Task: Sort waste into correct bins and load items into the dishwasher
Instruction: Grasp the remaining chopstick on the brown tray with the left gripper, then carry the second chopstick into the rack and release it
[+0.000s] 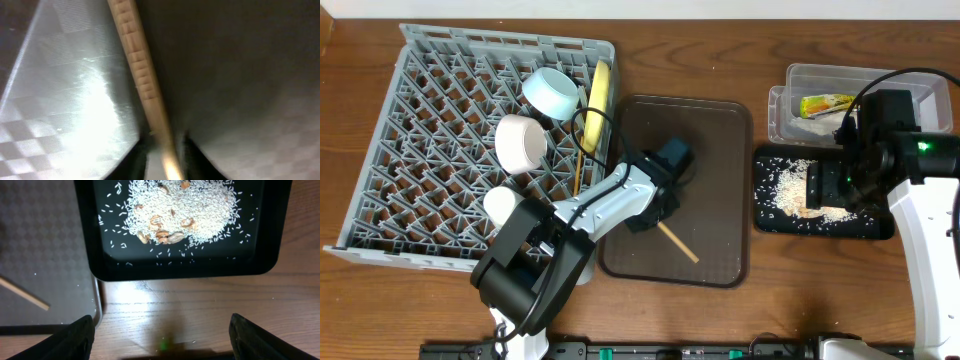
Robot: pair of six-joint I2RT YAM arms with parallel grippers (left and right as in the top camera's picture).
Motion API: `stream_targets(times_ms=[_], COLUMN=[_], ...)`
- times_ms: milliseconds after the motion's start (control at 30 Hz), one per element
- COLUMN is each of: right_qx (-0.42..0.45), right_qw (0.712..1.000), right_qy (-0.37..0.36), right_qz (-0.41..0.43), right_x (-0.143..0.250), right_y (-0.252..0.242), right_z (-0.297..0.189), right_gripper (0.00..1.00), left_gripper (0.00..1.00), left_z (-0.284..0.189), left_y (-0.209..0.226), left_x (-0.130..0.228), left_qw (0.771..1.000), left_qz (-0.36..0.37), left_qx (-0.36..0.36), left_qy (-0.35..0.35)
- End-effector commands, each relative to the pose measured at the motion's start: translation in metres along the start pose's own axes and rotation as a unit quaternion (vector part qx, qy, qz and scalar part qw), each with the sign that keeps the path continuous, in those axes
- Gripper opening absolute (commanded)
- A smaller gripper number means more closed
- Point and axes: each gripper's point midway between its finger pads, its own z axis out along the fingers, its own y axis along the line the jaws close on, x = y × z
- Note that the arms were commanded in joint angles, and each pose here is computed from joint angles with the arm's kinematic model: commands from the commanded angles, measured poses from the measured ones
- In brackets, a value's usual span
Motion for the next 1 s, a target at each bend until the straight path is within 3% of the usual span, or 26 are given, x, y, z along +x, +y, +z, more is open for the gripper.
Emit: stream_targets(times_ms=[0,67,267,467,567,733,867,967], right_qx=[0.004,0.004,0.005,0.005,0.005,0.005,0.005,0.005], right_qw=[1.000,1.000,1.000,1.000,1.000,1.000,1.000,1.000], right_qy=[-0.016,-0.016,-0.014,-0.014,-0.014,-0.013,-0.013,-0.013], right_qz=[0.017,0.017,0.017,0.017,0.017,0.017,0.017,0.017], right_x=[-0.005,-0.004,-0.003,-0.003,-0.003,-0.003,-0.003,-0.003], right_y=[-0.006,-0.006,-0.006,-0.006,-0.006,-0.006,-0.006,-0.006], right_z=[-0.007,-0.007,-0.007,-0.007,-0.007,-0.007,-0.007,-0.007], right_gripper=[0.84,0.84,0.84,0.84,0.84,0.84,0.84,0.84], left_gripper=[0.11,0.06,0.06,0.06,0.06,0.06,0.06,0.06], left_z=[0.015,0.015,0.008,-0.025,-0.050,-0.102,-0.149,-0.174], left_y=[0.014,0.014,0.017,0.004,-0.007,-0.011,0.002,0.032], left_x=[0.004,0.004,0.007,0.001,-0.004,-0.005,-0.015,-0.038], left_qw=[0.999,0.999,0.999,0.994,0.972,0.928,0.909,0.913], left_qz=[-0.002,-0.002,0.006,0.112,0.229,0.351,0.376,0.354], left_qx=[-0.036,-0.037,-0.041,0.006,0.041,0.089,0.114,0.084], left_qy=[0.008,0.009,0.016,-0.009,-0.037,-0.087,-0.138,-0.184])
